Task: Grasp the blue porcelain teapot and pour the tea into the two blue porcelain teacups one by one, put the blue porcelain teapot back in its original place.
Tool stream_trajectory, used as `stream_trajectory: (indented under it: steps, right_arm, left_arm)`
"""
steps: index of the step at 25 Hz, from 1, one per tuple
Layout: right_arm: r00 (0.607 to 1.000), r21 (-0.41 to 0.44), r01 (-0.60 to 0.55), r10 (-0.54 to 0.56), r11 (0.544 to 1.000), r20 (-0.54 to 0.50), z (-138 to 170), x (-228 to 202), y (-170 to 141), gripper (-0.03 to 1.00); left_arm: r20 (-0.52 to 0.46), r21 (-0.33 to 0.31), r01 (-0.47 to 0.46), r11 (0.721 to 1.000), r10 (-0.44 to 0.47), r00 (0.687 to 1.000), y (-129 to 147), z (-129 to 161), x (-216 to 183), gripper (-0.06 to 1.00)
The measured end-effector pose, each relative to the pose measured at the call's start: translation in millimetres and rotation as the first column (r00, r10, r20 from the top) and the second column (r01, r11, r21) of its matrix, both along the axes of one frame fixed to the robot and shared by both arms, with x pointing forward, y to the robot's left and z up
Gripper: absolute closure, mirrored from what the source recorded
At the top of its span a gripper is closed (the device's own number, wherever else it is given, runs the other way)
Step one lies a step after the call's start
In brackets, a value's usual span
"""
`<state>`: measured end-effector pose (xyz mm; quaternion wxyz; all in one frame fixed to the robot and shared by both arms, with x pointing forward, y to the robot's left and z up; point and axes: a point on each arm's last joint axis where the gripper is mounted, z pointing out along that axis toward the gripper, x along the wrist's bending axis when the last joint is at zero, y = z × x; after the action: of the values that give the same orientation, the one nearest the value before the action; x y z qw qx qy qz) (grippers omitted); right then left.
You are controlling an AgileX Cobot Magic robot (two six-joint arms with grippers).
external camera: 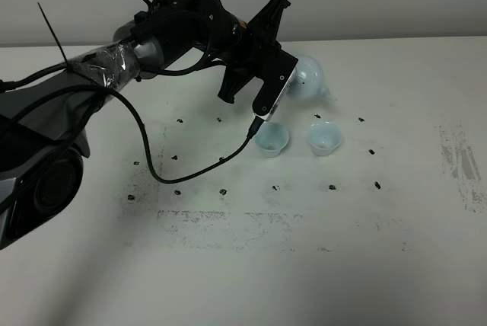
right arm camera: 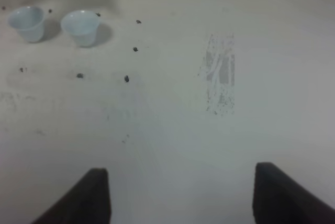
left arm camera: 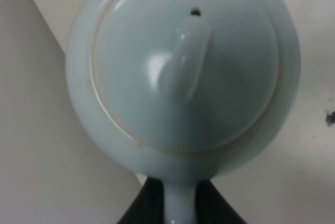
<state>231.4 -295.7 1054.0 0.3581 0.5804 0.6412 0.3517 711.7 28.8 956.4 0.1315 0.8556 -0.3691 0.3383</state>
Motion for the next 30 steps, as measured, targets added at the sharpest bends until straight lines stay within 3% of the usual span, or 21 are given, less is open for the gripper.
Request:
stream_trajectory:
  steps: [10, 19, 30]
  right_arm:
    - [1.0, 0.0, 0.0, 0.0, 1.0, 0.0, 0.0, 0.0, 0.0, 0.41]
    - [1.0, 0.0, 0.0, 0.0, 1.0, 0.0, 0.0, 0.0, 0.0, 0.41]
    - [1.0, 0.0, 0.0, 0.0, 1.0, 0.0, 0.0, 0.0, 0.0, 0.41]
  left_arm:
    - [-0.004, 0.037, 0.014, 0.999, -0.014, 1.0, 1.9, -1.7, -0.8, 0.91]
    - [0.0, 0.113, 0.039, 0.993, -0.039, 0.999, 6.3, -3.4, -1.6, 0.91]
    - [0.032, 0.135, 0.044, 0.99, -0.049, 0.998, 6.4, 2.5, -1.6, 0.91]
